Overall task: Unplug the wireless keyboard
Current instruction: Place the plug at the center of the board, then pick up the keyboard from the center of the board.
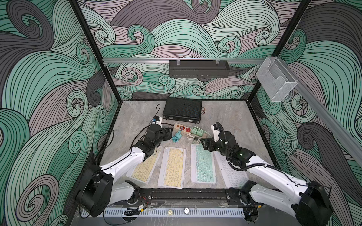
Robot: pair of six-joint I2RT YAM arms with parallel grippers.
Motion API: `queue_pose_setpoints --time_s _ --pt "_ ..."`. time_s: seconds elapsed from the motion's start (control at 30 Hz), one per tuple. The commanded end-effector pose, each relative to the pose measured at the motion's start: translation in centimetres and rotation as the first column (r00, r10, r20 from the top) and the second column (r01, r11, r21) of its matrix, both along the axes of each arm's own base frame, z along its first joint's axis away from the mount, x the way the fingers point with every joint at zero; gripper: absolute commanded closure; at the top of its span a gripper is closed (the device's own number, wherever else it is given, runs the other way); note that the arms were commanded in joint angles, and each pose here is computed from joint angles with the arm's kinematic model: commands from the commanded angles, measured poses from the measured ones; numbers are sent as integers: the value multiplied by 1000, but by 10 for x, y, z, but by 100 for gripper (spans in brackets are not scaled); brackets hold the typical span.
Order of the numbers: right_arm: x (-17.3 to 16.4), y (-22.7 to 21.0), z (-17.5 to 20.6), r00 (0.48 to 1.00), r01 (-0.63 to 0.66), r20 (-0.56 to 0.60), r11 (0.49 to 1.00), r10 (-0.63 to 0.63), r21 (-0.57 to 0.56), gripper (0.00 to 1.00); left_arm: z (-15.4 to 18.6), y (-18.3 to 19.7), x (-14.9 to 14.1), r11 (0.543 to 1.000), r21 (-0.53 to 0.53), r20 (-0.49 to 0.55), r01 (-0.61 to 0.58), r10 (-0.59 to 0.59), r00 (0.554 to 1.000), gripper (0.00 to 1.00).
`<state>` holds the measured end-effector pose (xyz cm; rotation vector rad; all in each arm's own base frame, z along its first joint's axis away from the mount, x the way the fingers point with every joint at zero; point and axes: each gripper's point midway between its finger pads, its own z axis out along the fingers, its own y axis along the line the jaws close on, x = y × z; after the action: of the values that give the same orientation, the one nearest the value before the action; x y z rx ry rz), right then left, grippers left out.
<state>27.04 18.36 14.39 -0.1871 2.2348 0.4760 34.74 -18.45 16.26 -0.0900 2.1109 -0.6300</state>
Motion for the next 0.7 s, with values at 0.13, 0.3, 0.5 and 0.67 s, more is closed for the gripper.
queue_pose_setpoints --time_s 0.13,0.3,0.5,0.67 --pt "-12 -48 -19 977 214 -9 977 -214 -20 18 -2 -34 6 992 -12 -36 127 -127 991 46" --pt "-8 -38 -27 980 201 -8 979 -201 37 19 -1 -45 5 984 -6 -29 177 -177 984 46" --pt "12 -10 -38 988 154 -38 987 -152 50 21 8 -56 -1 969 -1 18 247 -246 969 41" --pt "35 -2 -49 980 197 -31 979 -196 41 21 15 -68 -11 948 52 110 314 -318 942 36"
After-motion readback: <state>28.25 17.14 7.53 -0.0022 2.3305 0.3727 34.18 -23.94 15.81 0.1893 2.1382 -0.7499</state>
